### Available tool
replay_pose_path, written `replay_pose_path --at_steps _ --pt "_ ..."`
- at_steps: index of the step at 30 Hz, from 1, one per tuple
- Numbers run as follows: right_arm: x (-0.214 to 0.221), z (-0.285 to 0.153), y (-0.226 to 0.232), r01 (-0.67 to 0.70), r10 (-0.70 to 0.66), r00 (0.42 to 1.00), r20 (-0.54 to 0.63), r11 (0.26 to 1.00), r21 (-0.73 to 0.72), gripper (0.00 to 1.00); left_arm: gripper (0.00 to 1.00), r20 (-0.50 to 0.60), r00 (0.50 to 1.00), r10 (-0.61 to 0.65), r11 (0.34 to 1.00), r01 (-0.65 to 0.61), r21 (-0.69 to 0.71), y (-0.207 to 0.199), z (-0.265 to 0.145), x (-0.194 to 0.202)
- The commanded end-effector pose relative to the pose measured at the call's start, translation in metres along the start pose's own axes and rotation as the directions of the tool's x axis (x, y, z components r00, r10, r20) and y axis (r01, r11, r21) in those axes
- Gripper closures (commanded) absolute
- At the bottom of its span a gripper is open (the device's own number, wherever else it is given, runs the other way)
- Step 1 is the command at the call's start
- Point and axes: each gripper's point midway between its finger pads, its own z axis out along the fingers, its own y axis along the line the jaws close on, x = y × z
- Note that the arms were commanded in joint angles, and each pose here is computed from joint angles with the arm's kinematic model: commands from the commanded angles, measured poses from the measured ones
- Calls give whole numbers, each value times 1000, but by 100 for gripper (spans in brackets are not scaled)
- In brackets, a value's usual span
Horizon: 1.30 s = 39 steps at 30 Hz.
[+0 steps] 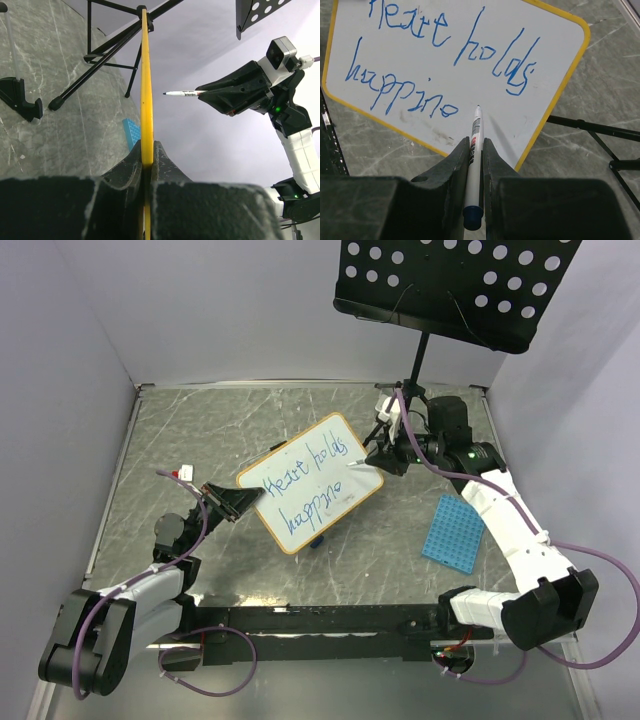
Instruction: Write a sentence on the whiteboard
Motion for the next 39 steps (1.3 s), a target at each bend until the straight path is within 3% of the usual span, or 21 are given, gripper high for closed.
replay_pose_path --at_steps 1,39 --pt "-13 0 -3 25 -25 998 54 1000 0 100 99 58 997 54 985 -63 159 -44 3 -17" --pt "20 24 15 -24 18 998 -62 995 -102 100 99 63 997 52 984 -62 165 -45 1 -18"
